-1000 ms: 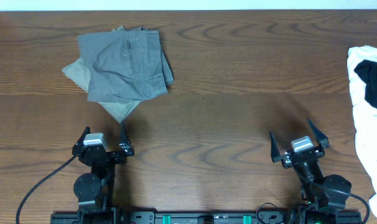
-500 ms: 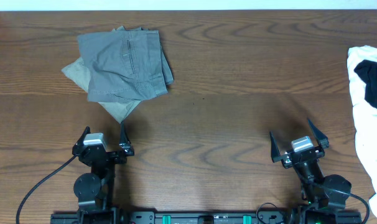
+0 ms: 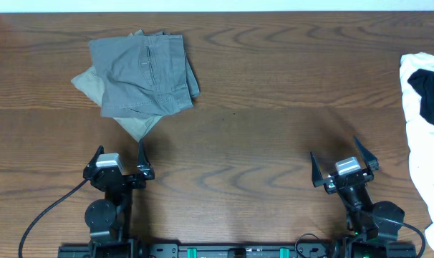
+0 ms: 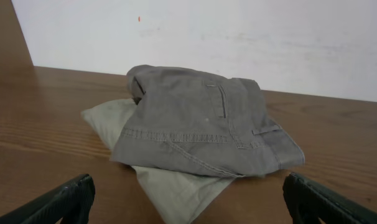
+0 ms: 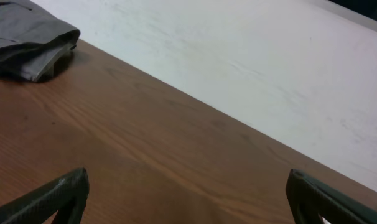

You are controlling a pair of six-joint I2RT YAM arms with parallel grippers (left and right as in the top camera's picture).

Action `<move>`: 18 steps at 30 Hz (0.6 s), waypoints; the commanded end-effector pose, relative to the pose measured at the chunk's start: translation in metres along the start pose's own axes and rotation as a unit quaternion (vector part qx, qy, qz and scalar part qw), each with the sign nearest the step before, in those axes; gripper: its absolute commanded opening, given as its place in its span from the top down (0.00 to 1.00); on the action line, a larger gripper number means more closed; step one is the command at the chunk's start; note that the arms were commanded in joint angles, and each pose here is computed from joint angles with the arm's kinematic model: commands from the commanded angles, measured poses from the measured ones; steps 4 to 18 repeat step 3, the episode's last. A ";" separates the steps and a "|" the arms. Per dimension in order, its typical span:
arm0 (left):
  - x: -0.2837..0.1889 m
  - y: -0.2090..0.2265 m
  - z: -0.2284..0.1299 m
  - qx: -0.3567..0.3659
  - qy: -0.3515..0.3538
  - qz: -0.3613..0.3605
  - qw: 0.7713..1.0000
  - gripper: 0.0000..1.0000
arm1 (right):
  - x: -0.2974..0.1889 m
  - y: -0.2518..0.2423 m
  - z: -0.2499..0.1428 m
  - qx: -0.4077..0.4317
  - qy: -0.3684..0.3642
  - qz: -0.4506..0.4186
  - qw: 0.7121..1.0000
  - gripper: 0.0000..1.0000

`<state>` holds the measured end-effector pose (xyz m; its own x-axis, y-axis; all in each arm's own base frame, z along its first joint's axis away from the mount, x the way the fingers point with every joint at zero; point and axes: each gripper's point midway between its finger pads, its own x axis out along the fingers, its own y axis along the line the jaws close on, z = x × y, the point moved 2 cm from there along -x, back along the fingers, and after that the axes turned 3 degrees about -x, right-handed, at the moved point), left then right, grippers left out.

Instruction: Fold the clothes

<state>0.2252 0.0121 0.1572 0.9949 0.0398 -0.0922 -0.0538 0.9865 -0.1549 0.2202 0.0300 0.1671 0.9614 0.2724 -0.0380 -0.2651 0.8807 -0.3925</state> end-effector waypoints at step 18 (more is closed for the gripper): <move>0.001 0.001 -0.008 -0.003 0.011 0.002 1.000 0.02 | 0.000 0.002 0.000 0.006 -0.002 0.003 1.000 0.01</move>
